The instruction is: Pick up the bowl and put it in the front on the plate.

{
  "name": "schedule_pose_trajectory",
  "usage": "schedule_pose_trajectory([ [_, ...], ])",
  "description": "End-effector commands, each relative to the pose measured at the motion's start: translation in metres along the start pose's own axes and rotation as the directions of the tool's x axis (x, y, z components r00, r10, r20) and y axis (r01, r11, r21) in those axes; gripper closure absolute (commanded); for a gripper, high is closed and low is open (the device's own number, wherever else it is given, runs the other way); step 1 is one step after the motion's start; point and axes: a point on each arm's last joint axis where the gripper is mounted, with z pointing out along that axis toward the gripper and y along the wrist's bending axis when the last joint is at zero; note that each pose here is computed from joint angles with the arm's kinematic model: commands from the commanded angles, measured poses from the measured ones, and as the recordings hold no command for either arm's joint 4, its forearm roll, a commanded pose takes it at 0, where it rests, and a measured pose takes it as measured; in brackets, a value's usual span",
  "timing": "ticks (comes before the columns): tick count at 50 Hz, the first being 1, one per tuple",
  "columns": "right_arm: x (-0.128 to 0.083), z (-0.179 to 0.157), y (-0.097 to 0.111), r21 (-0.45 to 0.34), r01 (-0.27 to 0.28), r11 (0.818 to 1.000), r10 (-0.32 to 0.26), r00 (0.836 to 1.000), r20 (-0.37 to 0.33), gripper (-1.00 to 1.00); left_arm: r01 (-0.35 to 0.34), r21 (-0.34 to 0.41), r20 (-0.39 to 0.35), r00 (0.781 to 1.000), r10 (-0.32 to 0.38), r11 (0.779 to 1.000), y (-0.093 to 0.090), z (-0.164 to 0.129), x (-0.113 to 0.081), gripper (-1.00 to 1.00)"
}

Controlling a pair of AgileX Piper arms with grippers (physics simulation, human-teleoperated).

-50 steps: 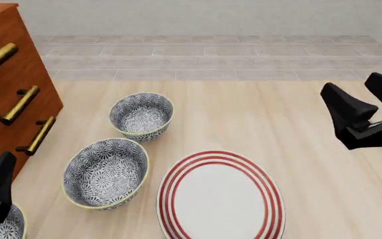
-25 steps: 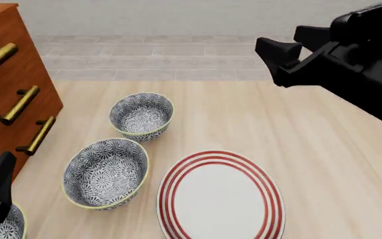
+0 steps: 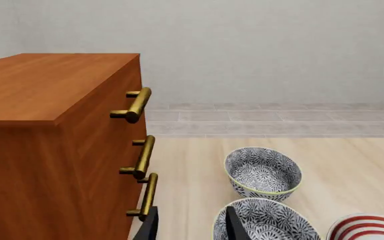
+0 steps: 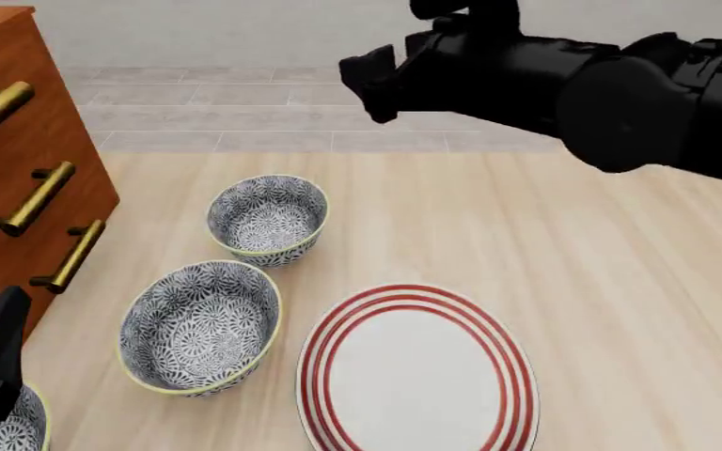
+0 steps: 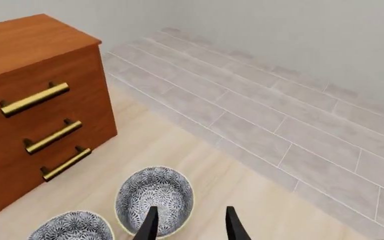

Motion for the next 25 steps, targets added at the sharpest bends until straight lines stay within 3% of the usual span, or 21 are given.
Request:
schedule_pose_trajectory([
  [1,-0.010,0.035,0.011,-0.030,-0.040,0.999,0.039,0.998,-0.042,-1.00,0.000,0.000,0.000,1.000,0.000,1.000,0.000,0.000,0.000,-1.00],
  [5,-0.010,0.047,0.010,-0.027,-0.039,0.999,0.038,0.998,-0.056,-1.00,0.000,0.000,0.000,1.000,0.000,1.000,0.000,0.000,0.000,-1.00],
  [7,-0.005,0.076,-0.004,0.007,-0.059,0.998,0.059,0.995,-0.081,-1.00,0.000,0.000,0.000,1.000,0.000,1.000,0.000,0.000,0.000,-1.00],
  [12,0.000,0.091,-0.003,0.007,-0.060,0.998,0.061,0.993,-0.103,-1.00,0.000,0.000,0.000,1.000,0.000,1.000,0.000,0.000,0.000,-1.00],
  [21,0.020,0.122,-0.002,0.009,-0.078,0.997,0.079,0.986,-0.144,-1.00,0.000,0.000,0.000,1.000,0.000,1.000,0.000,0.000,0.000,-1.00],
  [22,0.032,0.136,-0.006,0.019,-0.080,0.997,0.082,0.984,-0.159,-1.00,0.000,0.000,0.000,1.000,0.000,1.000,0.000,0.000,0.000,-1.00],
  [25,0.040,0.144,-0.009,0.028,-0.083,0.996,0.087,0.982,-0.170,-1.00,0.000,0.000,0.000,1.000,0.000,1.000,0.000,0.000,0.000,-1.00],
])
